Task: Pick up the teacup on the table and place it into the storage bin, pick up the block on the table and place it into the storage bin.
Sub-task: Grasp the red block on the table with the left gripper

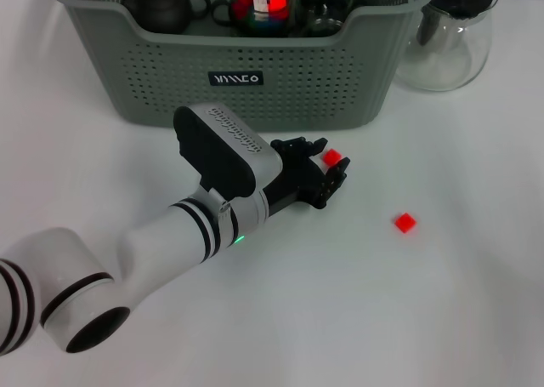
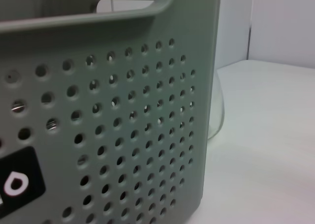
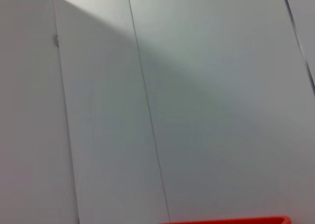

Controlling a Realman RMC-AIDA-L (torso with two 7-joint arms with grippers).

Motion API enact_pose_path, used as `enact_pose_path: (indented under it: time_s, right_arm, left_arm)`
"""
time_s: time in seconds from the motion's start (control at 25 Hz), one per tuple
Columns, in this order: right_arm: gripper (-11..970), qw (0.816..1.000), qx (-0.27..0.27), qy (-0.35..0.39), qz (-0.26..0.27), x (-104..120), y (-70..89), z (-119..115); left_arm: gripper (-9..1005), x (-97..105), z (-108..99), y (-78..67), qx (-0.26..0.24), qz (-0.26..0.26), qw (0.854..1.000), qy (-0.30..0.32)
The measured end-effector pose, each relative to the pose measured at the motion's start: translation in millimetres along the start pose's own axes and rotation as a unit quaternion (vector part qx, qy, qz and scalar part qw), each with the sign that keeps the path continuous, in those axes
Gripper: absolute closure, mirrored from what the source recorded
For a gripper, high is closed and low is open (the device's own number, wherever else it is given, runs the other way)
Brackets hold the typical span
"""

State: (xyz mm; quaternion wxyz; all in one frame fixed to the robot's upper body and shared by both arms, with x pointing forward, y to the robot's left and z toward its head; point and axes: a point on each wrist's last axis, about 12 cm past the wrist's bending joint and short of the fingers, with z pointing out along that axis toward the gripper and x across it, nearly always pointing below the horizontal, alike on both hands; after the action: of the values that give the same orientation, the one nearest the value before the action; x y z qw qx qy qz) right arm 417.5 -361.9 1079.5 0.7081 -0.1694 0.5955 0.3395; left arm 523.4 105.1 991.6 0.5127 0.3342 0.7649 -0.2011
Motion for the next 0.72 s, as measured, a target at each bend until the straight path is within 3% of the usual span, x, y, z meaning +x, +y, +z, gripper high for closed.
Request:
enact_pose_path:
  time_s: [0.72]
  right_arm:
    - [220, 1.0, -0.001, 0.012, 0.006, 3.1, -0.1, -0.6]
  left_arm:
    - [640, -0.9, 2.1, -0.3, 0.003, 0.006, 1.0, 0.008]
